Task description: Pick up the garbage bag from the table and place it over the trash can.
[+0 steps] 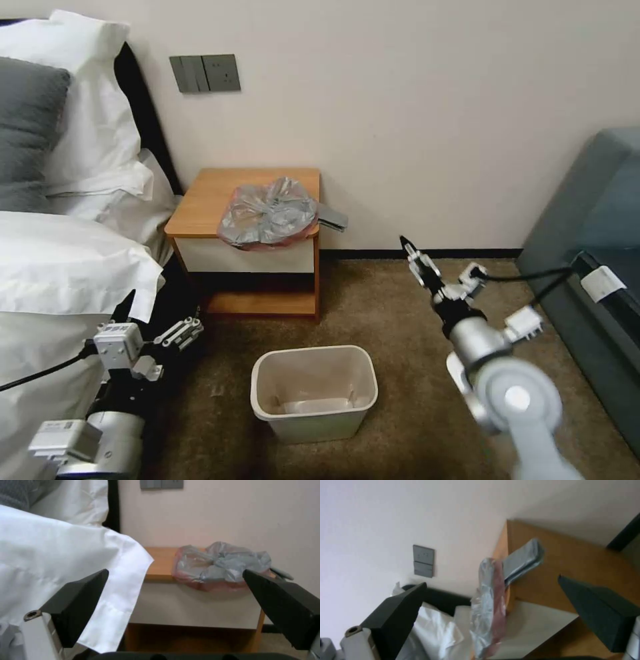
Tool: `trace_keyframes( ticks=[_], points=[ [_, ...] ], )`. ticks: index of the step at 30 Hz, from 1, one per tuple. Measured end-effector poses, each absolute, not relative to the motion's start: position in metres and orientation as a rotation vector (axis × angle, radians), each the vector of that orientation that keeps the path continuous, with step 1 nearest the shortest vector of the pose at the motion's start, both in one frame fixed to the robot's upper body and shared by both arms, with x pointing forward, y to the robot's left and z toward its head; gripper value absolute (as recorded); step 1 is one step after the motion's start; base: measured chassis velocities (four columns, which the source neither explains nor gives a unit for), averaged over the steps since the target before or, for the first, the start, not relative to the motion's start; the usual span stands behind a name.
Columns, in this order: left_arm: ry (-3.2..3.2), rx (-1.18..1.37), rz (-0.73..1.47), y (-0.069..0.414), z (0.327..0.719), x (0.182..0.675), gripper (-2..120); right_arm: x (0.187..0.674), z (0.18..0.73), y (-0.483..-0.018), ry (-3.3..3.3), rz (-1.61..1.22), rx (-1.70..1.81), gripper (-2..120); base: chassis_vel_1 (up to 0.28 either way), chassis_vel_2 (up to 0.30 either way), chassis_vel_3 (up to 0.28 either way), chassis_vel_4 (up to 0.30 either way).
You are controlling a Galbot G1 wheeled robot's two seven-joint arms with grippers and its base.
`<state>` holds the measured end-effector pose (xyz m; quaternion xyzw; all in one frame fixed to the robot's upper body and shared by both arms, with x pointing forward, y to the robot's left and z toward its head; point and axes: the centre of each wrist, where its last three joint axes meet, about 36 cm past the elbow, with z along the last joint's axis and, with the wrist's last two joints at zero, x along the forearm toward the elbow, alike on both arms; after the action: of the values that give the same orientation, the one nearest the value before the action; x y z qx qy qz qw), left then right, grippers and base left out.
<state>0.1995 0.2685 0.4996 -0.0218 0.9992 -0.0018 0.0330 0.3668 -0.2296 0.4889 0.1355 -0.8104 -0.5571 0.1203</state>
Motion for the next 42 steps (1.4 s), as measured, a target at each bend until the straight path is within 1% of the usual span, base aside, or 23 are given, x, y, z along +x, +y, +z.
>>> trace_keyframes(
  ticks=[1, 4, 6, 9, 20, 22, 29, 36, 37, 39, 40, 42],
  points=[
    [3.075, -0.067, -0.006, 0.268, 0.500, 0.199, 100, 0.367, 0.489, -0.230, -2.368, -1.628, 0.396, 100, 0.000, 0.000, 0.000, 0.000],
    [3.085, -0.096, 0.013, 0.271, 0.500, 0.191, 100, 0.405, 0.479, -0.220, -2.195, -1.733, 0.464, 100, 0.000, 0.000, 0.000, 0.000],
    [3.092, -0.102, 0.018, 0.272, 0.499, 0.189, 100, 0.414, 0.477, -0.217, -2.161, -1.756, 0.486, 100, 0.000, 0.000, 0.000, 0.000],
    [3.119, -0.116, 0.036, 0.274, 0.497, 0.182, 100, 0.443, 0.461, -0.206, -2.080, -1.809, 0.530, 100, 0.000, 0.000, 0.000, 0.000],
    [3.139, -0.139, 0.032, 0.274, 0.495, 0.176, 100, 0.493, 0.419, -0.185, -1.960, -1.889, 0.497, 100, 0.000, 0.000, 0.000, 0.000],
    [3.148, -0.153, 0.026, 0.274, 0.494, 0.173, 100, 0.514, 0.406, -0.178, -1.956, -1.897, 0.481, 100, 0.000, 0.000, 0.000, 0.000],
    [3.158, -0.169, 0.037, 0.274, 0.493, 0.168, 100, 0.547, 0.382, -0.168, -1.983, -1.883, 0.464, 100, 0.000, 0.000, 0.000, 0.000],
    [3.166, -0.171, 0.051, 0.274, 0.492, 0.165, 100, 0.560, 0.368, -0.168, -2.006, -1.872, 0.455, 99, 0.000, 0.000, 0.000, 0.000],
    [3.167, -0.172, 0.052, 0.274, 0.492, 0.165, 100, 0.562, 0.367, -0.168, -2.013, -1.869, 0.456, 97, 0.000, 0.000, 0.000, 0.000],
    [3.170, -0.173, 0.057, 0.273, 0.491, 0.165, 100, 0.565, 0.367, -0.167, -2.020, -1.860, 0.456, 88, 0.000, 0.000, 0.000, 0.000],
    [3.170, -0.173, 0.057, 0.273, 0.491, 0.165, 100, 0.565, 0.367, -0.167, -2.020, -1.860, 0.456, 88, 0.000, 0.000, 0.000, 0.000],
    [3.175, -0.172, 0.058, 0.272, 0.490, 0.164, 100, 0.569, 0.367, -0.165, -2.025, -1.851, 0.457, 80, 0.000, 0.000, 0.000, 0.000]
  ],
)
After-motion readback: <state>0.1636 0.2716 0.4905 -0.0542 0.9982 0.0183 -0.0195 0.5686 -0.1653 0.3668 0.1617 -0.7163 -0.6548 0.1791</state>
